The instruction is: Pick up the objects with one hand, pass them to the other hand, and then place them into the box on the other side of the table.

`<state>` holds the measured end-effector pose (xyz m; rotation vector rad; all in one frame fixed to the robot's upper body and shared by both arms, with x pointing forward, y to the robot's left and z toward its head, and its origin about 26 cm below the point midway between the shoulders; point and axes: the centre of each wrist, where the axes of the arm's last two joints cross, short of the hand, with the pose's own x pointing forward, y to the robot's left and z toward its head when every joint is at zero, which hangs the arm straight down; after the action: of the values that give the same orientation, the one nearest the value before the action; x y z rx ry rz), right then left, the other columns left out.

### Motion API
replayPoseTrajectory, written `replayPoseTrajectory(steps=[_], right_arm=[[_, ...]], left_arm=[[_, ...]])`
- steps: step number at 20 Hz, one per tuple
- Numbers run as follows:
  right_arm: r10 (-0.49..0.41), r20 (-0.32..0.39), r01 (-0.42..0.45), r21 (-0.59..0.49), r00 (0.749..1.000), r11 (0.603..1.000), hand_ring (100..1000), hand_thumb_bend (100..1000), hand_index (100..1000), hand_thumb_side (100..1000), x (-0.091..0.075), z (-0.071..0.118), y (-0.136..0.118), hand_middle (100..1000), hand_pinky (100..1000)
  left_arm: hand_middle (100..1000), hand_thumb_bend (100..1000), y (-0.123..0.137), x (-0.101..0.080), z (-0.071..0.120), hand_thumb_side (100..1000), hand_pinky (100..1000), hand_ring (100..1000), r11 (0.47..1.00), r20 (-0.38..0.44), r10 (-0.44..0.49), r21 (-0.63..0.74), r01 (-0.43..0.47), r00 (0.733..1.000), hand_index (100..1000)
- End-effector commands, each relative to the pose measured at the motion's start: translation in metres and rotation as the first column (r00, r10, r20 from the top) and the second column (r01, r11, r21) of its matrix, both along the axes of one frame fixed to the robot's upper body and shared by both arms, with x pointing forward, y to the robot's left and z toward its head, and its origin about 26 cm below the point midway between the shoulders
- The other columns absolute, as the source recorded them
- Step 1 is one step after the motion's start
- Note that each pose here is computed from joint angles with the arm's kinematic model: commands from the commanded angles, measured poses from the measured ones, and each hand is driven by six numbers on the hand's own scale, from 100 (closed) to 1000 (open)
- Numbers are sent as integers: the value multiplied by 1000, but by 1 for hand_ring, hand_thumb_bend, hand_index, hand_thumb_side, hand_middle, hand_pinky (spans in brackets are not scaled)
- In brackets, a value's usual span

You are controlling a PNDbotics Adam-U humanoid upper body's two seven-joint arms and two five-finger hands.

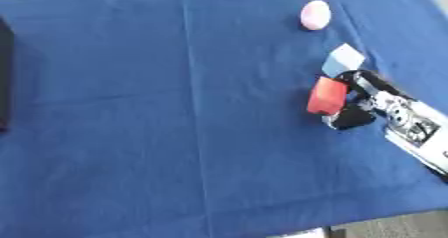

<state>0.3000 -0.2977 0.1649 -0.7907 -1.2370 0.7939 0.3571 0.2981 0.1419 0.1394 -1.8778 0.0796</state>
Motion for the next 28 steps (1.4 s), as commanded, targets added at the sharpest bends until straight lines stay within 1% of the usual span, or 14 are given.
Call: replayPoseTrajectory(steps=[1, 10, 16, 17, 20, 25, 28], right_arm=[[4, 38, -3, -11, 999, 1000, 796, 402, 666, 100, -2, 13, -2, 653, 727], [25, 53, -26, 26, 998, 999, 774, 393, 640, 100, -8, 19, 3, 631, 710], [29, 80, -34, 61, 996, 998, 773, 392, 635, 100, -11, 26, 5, 629, 704], [34, 91, -40, 67, 995, 997, 760, 388, 620, 100, -12, 29, 7, 618, 695], [52, 122, -63, 87, 991, 994, 754, 387, 614, 100, -15, 35, 11, 613, 690], [92, 176, -120, 150, 980, 981, 759, 386, 604, 100, -13, 38, 21, 612, 687], [100, 195, -134, 170, 976, 976, 759, 386, 604, 100, -12, 39, 24, 612, 685]], left_arm=[[744, 201, 2, -1, 7, 926, 811, 889, 1000, 21, -4, 19, 3, 1000, 764], [744, 201, 3, -1, 8, 925, 812, 889, 1000, 21, -2, 21, 2, 1000, 764], [744, 201, 3, -1, 8, 924, 812, 889, 1000, 23, -2, 20, 1, 1000, 764], [744, 202, 2, -1, 8, 923, 812, 889, 1000, 24, -2, 20, 2, 1000, 764], [744, 202, 2, -1, 8, 923, 812, 890, 1000, 25, -3, 20, 3, 1000, 764], [744, 202, -1, 0, 11, 917, 812, 890, 1000, 37, -11, 15, 10, 999, 764], [744, 202, -2, -1, 12, 917, 811, 890, 1000, 41, -13, 13, 13, 999, 764]])
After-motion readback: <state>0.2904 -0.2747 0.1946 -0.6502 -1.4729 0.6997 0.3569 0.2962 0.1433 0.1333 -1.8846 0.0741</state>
